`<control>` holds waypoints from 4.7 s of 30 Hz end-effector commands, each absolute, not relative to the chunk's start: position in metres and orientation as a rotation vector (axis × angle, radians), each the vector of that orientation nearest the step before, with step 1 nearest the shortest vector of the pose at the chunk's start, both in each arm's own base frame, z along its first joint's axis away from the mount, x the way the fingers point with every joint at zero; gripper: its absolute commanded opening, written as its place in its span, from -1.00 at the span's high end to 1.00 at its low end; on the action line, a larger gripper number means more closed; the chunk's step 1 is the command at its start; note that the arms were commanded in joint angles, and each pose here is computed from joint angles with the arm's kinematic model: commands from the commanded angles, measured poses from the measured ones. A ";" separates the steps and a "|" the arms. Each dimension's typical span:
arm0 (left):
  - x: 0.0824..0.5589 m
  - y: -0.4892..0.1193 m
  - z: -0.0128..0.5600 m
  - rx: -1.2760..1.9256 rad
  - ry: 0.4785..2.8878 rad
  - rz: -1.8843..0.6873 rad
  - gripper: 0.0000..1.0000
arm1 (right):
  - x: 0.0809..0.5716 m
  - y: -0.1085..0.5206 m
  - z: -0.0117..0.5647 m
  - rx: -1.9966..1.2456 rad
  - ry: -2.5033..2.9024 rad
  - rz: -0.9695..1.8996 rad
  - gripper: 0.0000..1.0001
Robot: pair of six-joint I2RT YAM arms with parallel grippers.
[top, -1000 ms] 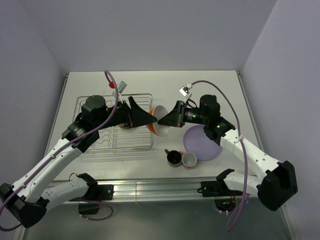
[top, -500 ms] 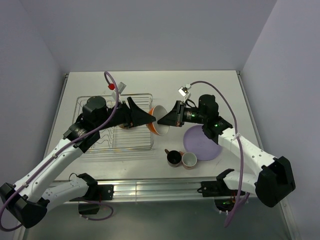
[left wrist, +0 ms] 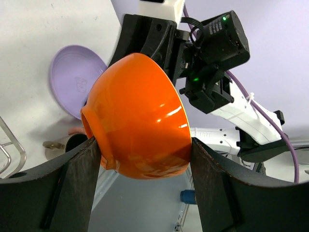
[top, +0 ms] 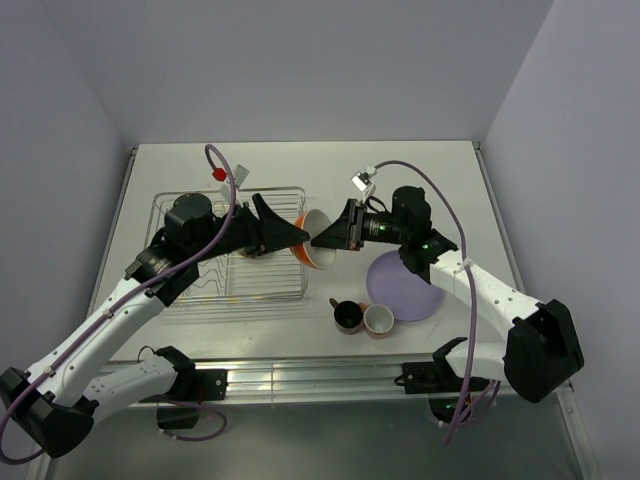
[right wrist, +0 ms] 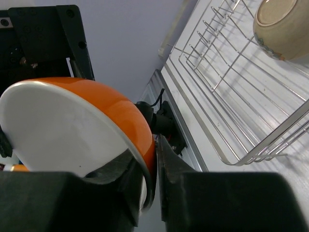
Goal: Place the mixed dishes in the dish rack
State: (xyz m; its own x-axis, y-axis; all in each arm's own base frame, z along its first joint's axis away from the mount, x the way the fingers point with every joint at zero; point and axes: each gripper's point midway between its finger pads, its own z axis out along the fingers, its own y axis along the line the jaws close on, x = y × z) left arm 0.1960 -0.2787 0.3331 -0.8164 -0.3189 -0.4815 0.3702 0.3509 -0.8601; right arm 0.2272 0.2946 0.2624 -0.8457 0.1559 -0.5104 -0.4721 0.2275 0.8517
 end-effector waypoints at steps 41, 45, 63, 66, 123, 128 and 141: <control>0.217 -0.198 0.314 -0.120 2.084 -0.969 1.00 | 0.253 0.285 0.260 -0.234 1.985 1.549 -0.90; 0.221 -0.182 0.305 -0.156 2.116 -0.842 1.00 | 0.260 0.266 0.249 -0.154 2.015 1.477 -0.91; 0.237 -0.133 0.218 -0.224 2.376 -0.297 1.00 | 0.244 0.208 0.254 -0.096 2.048 1.099 -0.92; 0.244 -0.140 0.207 -0.209 2.405 -0.262 1.00 | 0.239 0.205 0.249 -0.099 2.058 1.087 -0.93; 0.234 -0.186 0.105 -0.067 2.585 0.213 -0.87 | 0.156 0.136 0.164 0.245 2.339 0.467 -0.85; 0.234 -0.187 0.116 -0.071 2.561 0.175 -0.97 | 0.161 0.135 0.163 0.332 2.324 0.461 -0.89; 0.235 -0.184 0.151 -0.107 2.492 0.095 -0.99 | 0.196 0.076 0.152 0.652 2.271 0.302 -0.93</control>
